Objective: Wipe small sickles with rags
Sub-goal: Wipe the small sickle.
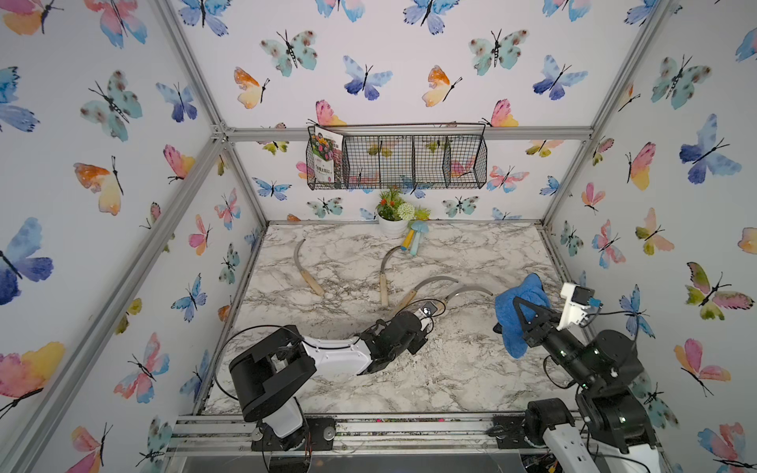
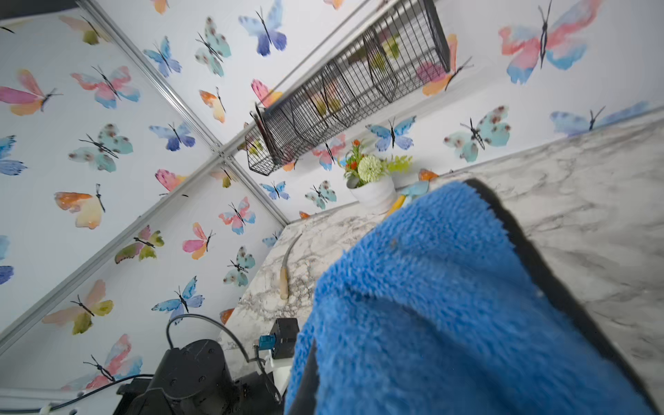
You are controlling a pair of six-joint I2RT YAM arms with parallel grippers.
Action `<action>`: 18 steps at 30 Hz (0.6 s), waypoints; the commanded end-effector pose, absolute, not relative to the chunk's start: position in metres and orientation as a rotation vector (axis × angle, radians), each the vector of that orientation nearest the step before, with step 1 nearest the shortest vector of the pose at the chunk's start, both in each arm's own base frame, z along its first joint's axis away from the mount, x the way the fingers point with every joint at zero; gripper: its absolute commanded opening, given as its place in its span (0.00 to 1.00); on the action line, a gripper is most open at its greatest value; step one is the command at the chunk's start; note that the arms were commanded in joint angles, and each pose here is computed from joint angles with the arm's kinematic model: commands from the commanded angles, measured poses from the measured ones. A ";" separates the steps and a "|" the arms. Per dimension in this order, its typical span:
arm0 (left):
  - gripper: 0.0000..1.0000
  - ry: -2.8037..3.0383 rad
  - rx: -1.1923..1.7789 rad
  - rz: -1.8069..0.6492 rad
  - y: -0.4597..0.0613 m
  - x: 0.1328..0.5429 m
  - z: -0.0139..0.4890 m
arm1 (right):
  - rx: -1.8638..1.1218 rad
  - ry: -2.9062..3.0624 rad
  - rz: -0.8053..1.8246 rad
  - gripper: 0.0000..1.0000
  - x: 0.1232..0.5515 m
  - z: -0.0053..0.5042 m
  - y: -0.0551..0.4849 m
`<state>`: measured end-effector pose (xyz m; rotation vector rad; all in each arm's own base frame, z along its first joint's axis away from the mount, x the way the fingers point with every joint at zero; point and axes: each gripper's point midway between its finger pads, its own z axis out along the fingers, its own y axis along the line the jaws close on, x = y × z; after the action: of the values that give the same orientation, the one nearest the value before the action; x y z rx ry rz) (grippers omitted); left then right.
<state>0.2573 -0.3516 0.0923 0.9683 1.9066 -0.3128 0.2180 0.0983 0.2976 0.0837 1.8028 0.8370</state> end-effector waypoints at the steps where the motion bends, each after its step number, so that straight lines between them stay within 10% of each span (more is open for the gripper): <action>1: 0.00 1.869 1.037 -0.383 -0.365 0.252 0.094 | 0.062 1.865 0.923 0.02 0.233 0.280 0.115; 18: 0.00 1.840 1.182 -0.526 -0.395 0.236 0.084 | 0.026 2.042 0.943 0.02 0.286 0.182 0.171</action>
<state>0.2394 -0.3829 0.0762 1.1560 1.8828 -0.4633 0.2712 0.1588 0.1682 0.0655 2.1217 0.9782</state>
